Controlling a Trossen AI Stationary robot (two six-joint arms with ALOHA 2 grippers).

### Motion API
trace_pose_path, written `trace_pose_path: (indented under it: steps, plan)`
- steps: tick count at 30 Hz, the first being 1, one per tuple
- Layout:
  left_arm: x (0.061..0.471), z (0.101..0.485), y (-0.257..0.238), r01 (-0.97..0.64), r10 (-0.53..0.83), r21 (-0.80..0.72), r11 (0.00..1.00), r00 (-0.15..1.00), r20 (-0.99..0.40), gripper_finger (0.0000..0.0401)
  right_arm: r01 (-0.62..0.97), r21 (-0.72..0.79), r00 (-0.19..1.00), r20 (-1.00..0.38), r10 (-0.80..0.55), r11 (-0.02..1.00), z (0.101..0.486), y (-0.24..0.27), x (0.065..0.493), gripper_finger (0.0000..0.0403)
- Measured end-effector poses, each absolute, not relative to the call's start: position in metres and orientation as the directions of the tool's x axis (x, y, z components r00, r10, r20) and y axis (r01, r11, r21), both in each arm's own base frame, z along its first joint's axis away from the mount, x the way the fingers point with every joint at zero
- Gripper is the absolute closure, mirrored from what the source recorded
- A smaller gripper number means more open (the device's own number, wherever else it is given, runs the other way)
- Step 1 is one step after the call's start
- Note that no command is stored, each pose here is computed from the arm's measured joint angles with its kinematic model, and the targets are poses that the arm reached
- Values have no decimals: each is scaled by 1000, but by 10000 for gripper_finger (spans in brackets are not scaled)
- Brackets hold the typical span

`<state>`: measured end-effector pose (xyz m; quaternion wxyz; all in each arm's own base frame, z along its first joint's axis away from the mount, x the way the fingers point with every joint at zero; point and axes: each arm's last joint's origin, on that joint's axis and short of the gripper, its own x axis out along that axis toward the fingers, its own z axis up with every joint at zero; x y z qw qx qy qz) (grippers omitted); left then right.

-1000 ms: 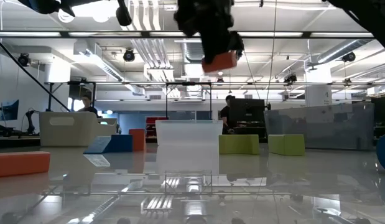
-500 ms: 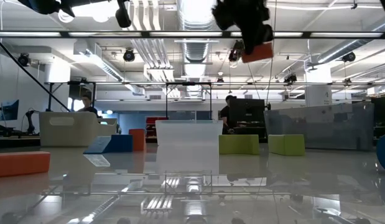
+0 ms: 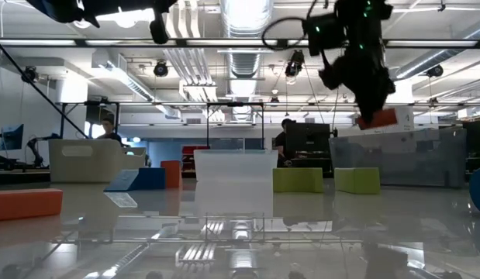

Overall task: Sort & place blocks by color
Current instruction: Put the orange block into the black bin, then put the blue block into the gray bin

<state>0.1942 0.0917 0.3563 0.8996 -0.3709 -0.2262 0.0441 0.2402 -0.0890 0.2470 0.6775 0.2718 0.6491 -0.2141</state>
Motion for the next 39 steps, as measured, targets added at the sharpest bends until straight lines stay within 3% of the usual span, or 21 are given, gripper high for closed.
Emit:
trace_pose_path:
  steps: [10, 18, 22, 31, 39]
  plan:
    - [202, 350, 96, 70, 253, -701, 710, 904, 346, 401, 634, 90, 72, -996, 57, 768, 187, -95, 221, 288]
    - [202, 350, 96, 65, 260, -702, 709, 902, 345, 401, 620, 84, 59, -996, 60, 780, 170, -95, 221, 288]
    - [202, 350, 96, 66, 259, -702, 709, 901, 346, 401, 622, 84, 60, -996, 59, 778, 169, -95, 221, 285]
    - [203, 349, 96, 59, 261, -706, 706, 905, 337, 401, 635, 88, 75, -996, 53, 767, 173, -96, 224, 181]
    - [204, 349, 96, 56, 265, -756, 652, 918, 297, 401, 636, 81, 47, -997, 66, 767, 207, -99, 230, 182]
